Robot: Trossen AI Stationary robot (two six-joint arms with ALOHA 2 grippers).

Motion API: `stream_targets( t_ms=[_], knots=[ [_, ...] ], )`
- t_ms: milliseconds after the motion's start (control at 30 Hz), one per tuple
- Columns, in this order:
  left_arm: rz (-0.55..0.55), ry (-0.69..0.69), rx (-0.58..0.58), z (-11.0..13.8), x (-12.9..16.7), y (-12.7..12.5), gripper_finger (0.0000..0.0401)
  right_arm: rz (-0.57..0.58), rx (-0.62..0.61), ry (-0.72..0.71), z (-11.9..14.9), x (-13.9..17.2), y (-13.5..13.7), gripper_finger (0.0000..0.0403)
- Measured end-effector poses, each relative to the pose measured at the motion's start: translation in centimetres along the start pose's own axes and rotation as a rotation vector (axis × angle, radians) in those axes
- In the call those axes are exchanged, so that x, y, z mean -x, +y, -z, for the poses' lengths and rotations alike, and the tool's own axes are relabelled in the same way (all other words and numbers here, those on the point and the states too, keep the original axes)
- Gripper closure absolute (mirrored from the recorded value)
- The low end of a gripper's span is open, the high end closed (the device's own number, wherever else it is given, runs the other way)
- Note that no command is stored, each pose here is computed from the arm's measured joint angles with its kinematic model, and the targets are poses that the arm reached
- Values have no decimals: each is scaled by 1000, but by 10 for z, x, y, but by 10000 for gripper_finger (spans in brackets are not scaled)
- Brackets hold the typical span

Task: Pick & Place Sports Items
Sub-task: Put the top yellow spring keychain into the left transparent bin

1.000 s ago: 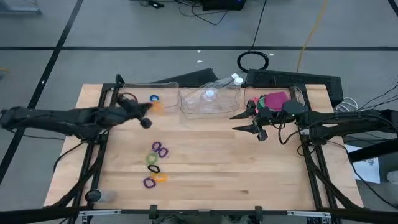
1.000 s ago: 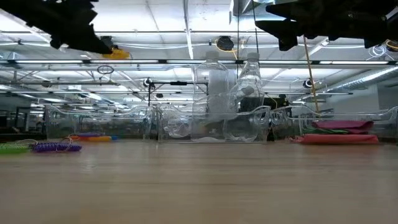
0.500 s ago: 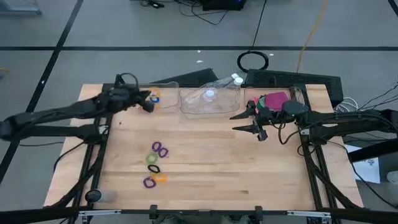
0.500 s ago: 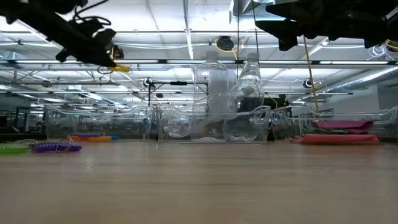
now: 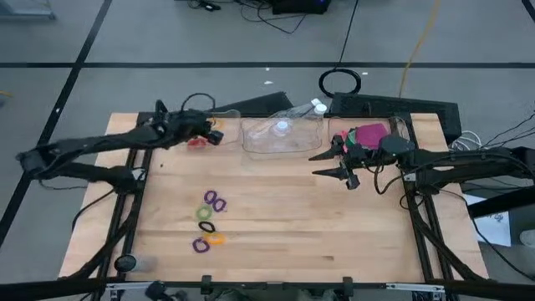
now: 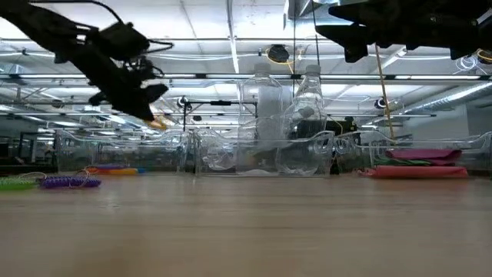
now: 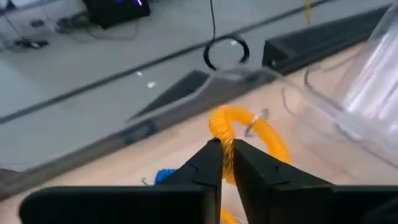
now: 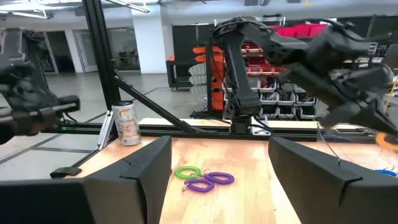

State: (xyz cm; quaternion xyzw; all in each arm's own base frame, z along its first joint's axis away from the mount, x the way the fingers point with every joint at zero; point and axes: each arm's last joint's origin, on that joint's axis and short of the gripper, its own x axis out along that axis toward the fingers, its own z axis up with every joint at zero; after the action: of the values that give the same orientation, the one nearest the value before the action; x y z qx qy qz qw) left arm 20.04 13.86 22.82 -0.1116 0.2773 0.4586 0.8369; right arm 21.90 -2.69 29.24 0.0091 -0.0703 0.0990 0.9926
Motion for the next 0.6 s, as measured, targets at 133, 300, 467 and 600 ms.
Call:
stream_targets(
  t_ms=[133,300,467,600],
  knots=[
    [50,43,2,4,-16,-1,373,0,1,0,0,0,0,206],
    [77,72,1,8,-28,-3,372,0,10,1,0,0,0,206],
    [71,92,-7,12,-33,-4,371,0,9,3,0,0,0,206],
    [67,100,-8,13,-36,-5,370,0,9,3,0,0,0,206]
  ],
)
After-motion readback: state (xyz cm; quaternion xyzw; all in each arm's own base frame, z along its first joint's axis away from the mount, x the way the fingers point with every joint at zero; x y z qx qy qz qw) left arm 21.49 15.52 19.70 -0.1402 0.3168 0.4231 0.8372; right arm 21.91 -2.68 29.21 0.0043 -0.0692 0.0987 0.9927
